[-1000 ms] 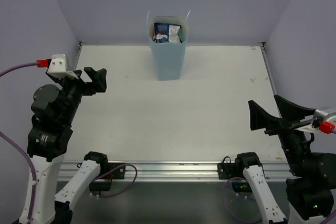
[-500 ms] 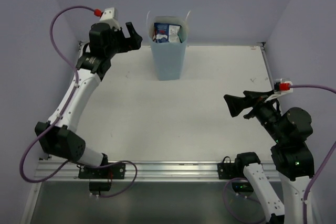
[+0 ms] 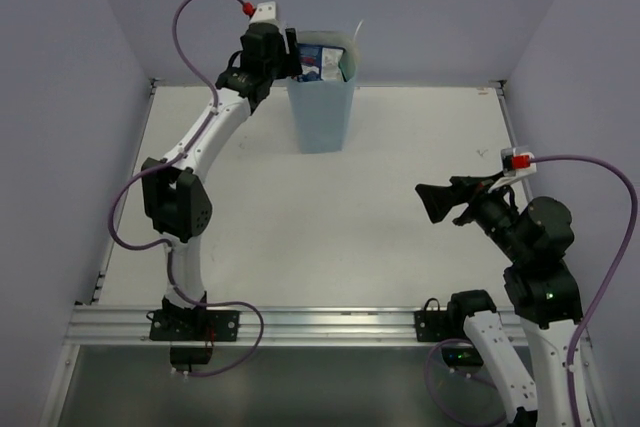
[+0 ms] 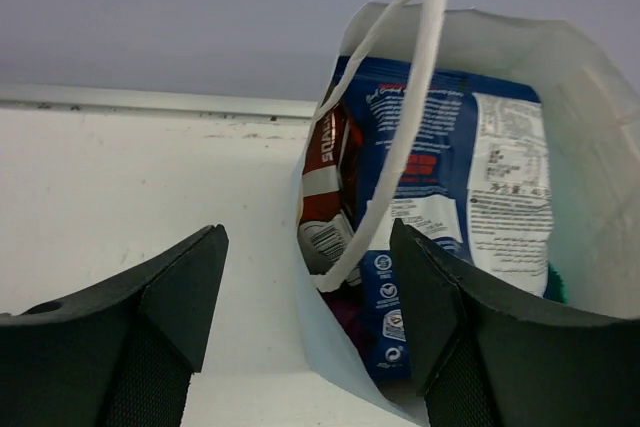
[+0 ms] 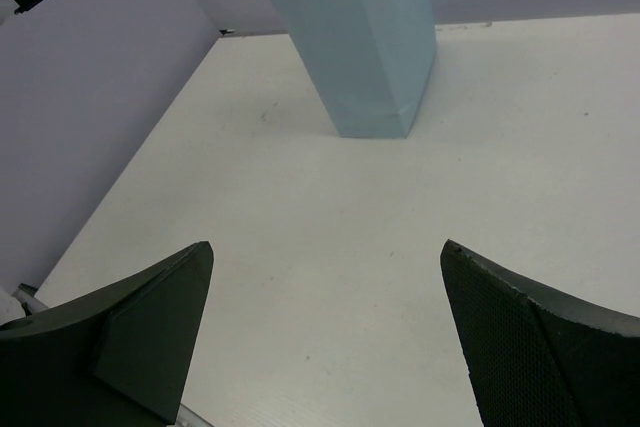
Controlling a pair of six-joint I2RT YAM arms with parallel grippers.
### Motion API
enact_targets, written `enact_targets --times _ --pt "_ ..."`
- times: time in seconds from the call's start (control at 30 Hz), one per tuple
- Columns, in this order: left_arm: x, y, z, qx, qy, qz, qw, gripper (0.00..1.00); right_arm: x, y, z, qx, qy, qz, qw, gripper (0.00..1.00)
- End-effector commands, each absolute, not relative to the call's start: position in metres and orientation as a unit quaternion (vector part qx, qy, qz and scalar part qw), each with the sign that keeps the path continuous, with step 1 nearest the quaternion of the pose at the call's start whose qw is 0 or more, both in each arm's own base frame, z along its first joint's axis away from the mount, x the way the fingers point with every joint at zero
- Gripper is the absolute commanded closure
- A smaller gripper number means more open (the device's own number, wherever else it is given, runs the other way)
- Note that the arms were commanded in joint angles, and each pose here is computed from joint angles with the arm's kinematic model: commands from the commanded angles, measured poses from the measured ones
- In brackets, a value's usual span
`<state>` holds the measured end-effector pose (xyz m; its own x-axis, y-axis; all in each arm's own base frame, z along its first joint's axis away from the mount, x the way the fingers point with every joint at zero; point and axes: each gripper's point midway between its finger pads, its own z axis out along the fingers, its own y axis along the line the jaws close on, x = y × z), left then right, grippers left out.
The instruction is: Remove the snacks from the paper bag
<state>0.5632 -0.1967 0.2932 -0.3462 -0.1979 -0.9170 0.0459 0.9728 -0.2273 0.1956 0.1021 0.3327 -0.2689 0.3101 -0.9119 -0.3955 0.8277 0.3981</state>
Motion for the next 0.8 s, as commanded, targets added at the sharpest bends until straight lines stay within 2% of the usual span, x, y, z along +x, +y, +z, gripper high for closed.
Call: enact_targets --times 0.0,0.13,0.17,0.23,0.27,0.33,0.5,0.77 --pt "0.567 -0.184 0.302 -0.071 0.809 -0.077 0.579 0.28 0.2 0.107 0.341 -0.041 0.726 0.304 0.615 0.01" --pt "0.569 -0.191 0.28 -0.069 0.824 -0.079 0.557 0.51 0.2 0.106 0.341 -0.04 0.725 0.301 0.618 0.01" --pt "0.569 -0.192 0.279 -0.069 0.826 -0.082 0.554 0.64 0.2 0.106 0.34 -0.04 0.726 0.3 0.618 0.01" --pt "0.567 -0.194 0.278 -0.065 0.831 -0.086 0.545 0.78 0.199 0.106 0.342 -0.042 0.724 0.299 0.62 0.01" --pt "0.565 -0.195 0.28 -0.063 0.832 -0.089 0.544 0.9 0.198 0.105 0.342 -0.044 0.723 0.297 0.622 0.01" --pt "0.554 -0.193 0.294 -0.058 0.832 -0.094 0.544 1.0 0.197 0.103 0.343 -0.042 0.721 0.292 0.627 0.01" --pt "0.506 -0.19 0.332 -0.014 0.83 -0.127 0.543 1.0 0.195 0.101 0.349 -0.047 0.716 0.285 0.635 0.01" --pt "0.38 -0.166 0.308 0.044 0.858 -0.162 0.486 1.0 0.188 0.097 0.356 -0.06 0.711 0.269 0.647 0.01"
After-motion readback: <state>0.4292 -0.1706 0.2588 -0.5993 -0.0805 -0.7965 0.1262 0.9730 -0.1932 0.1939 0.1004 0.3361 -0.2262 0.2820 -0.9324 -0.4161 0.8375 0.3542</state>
